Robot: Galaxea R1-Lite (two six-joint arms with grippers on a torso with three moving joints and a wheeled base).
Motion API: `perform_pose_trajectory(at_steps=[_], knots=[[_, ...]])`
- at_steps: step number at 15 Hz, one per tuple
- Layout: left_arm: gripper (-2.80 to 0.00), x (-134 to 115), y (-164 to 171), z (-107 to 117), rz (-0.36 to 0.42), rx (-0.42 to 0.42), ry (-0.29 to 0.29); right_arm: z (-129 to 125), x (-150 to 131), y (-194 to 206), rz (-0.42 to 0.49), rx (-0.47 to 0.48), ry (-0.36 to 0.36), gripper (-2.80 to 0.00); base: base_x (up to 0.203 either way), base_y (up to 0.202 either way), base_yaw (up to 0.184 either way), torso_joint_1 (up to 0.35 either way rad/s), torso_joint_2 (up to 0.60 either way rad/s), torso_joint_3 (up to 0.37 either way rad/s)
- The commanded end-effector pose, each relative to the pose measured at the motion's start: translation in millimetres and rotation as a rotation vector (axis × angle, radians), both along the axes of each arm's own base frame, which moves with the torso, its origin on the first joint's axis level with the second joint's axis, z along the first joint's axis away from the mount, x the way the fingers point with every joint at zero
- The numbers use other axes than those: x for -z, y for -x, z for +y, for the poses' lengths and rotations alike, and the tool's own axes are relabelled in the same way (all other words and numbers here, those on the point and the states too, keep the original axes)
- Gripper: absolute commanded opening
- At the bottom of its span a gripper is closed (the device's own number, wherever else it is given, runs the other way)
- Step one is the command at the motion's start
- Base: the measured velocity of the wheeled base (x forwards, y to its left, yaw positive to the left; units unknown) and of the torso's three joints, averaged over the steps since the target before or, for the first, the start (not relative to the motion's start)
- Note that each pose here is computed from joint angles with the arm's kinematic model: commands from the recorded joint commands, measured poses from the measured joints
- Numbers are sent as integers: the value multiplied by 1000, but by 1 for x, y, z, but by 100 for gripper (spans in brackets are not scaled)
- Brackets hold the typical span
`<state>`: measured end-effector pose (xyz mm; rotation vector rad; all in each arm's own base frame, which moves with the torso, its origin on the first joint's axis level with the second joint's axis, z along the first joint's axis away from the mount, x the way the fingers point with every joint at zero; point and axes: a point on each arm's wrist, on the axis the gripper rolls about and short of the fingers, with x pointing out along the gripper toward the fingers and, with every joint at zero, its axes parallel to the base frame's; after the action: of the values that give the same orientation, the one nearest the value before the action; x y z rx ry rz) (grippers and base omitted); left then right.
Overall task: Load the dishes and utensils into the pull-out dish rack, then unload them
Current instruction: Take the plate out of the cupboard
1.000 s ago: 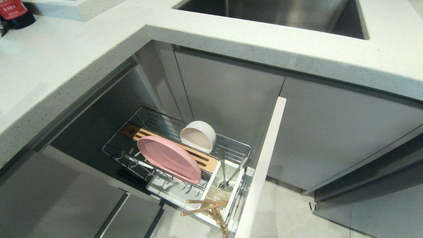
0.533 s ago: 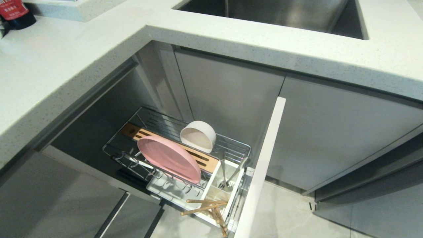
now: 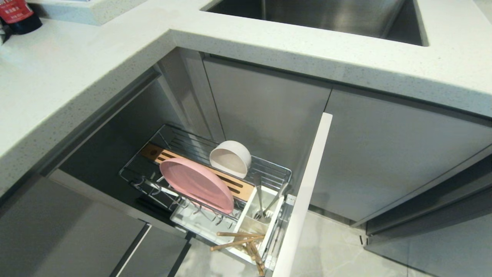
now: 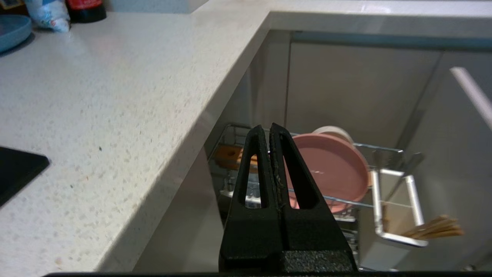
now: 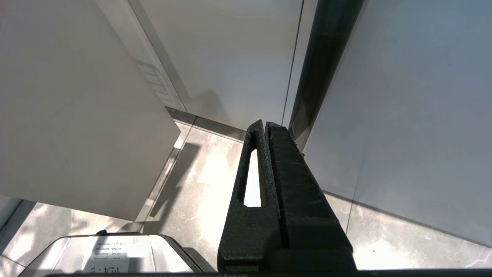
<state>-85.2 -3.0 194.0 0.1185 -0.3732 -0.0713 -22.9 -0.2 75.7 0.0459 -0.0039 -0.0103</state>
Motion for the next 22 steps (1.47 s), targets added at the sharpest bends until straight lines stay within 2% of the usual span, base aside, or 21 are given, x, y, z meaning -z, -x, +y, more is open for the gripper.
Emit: perform_pose_trajectory(at_steps=[1,2,4,6,8,12,14,16,22], knots=[[-280,30,-23,1,-5,-29,3,0,0,0,1,0,0,-280,0,0,0,0,0,0],[-280,46,-36,1,-3,-53,2,0,0,0,1,0,0,-280,0,0,0,0,0,0],[-280,75,-53,2,-1,-101,-40,0,0,0,1,0,0,-280,0,0,0,0,0,0],[-280,85,-57,3,30,-128,-77,0,0,0,1,0,0,-280,0,0,0,0,0,0],[-280,96,-60,3,146,-129,-86,0,0,0,1,0,0,-280,0,0,0,0,0,0],[-280,113,-62,3,316,-115,-94,0,0,0,1,-1,0,-280,0,0,0,0,0,0],[-280,115,-62,2,334,-72,-98,0,0,0,1,0,0,-280,0,0,0,0,0,0],[-280,119,-62,2,373,-62,-80,0,0,0,1,-1,0,-280,0,0,0,0,0,0],[-280,120,-62,2,386,-59,10,0,0,0,1,0,0,-280,0,0,0,0,0,0]])
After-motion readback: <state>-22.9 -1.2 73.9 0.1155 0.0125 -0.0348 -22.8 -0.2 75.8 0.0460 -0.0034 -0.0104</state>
